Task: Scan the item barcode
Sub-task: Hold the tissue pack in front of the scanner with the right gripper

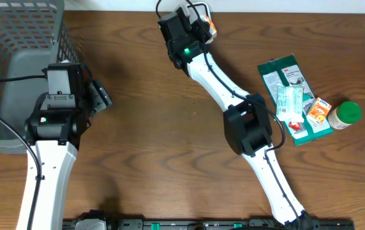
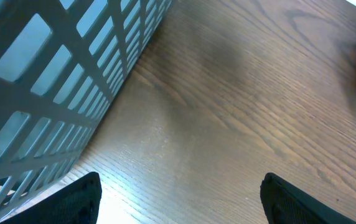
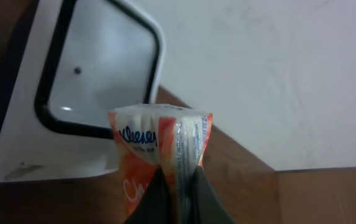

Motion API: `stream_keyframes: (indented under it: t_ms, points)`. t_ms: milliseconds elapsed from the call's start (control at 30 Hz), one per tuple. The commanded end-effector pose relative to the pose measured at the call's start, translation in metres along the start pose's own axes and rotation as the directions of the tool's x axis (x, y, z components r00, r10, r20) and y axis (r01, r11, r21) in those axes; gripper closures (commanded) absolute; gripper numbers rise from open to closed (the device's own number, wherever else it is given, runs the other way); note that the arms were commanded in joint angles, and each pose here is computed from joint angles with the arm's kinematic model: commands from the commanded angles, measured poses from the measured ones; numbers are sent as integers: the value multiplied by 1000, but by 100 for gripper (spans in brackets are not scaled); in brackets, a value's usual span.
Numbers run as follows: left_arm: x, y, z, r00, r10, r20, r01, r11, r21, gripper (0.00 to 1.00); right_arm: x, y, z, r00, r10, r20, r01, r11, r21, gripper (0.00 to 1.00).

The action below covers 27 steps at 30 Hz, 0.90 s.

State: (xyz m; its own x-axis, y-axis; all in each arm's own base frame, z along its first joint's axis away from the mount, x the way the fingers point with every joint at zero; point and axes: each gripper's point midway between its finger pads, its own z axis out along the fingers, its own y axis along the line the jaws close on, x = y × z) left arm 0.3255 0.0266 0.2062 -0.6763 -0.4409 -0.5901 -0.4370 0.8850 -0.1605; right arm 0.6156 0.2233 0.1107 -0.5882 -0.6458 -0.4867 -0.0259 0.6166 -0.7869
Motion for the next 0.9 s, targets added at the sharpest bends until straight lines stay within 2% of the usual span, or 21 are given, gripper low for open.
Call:
stream_keyframes:
  t_ms: [0, 200, 867]
  points:
    - [-1, 4, 0, 1000, 3, 3, -3, 1000, -16, 17, -7, -4, 2, 999, 30, 19, -30, 999, 18, 99]
    - [-1, 4, 0, 1000, 3, 3, -3, 1000, -16, 17, -19, -14, 5, 996, 71, 62, -74, 996, 42, 99]
    - [-1, 4, 0, 1000, 3, 3, -3, 1000, -16, 17, -15, -10, 26, 976, 206, 76, -201, 977, -64, 99]
